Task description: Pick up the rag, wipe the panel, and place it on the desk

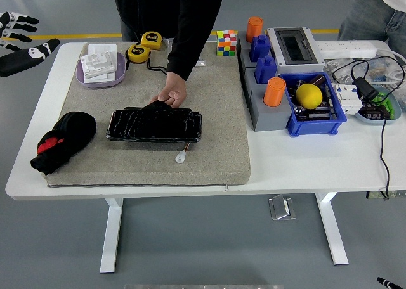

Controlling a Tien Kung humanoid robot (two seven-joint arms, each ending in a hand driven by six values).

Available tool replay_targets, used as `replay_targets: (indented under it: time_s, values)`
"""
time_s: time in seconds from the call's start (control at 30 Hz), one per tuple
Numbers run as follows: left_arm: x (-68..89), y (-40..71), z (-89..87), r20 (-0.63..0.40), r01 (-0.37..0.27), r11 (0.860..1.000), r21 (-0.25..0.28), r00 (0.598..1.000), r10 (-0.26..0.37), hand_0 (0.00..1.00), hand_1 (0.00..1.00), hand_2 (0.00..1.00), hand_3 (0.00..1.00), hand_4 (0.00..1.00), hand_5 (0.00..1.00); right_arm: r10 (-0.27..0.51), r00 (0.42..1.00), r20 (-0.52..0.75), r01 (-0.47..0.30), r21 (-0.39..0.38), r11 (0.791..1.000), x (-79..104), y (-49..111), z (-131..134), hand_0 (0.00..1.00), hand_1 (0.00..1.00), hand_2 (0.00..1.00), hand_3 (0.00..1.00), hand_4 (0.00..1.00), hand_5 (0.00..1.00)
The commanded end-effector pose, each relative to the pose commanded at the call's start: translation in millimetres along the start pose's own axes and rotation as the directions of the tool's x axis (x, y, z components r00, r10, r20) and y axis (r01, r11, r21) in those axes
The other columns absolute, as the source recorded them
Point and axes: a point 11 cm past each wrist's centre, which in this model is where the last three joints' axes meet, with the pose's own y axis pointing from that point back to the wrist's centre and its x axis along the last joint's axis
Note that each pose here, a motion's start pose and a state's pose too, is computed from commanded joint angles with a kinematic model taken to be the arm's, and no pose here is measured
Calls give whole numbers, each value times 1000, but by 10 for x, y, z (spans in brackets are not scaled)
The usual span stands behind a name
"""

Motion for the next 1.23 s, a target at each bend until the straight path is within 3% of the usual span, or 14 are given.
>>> replay_targets:
  time_s: [1.23]
  values:
    - [1,9,-98,-13,-23,1000,8,1000,23,426,623,725,663,783,450,-5,1000,-5,5,-5,1000,-34,-6,20,758,568,701,597,998,545]
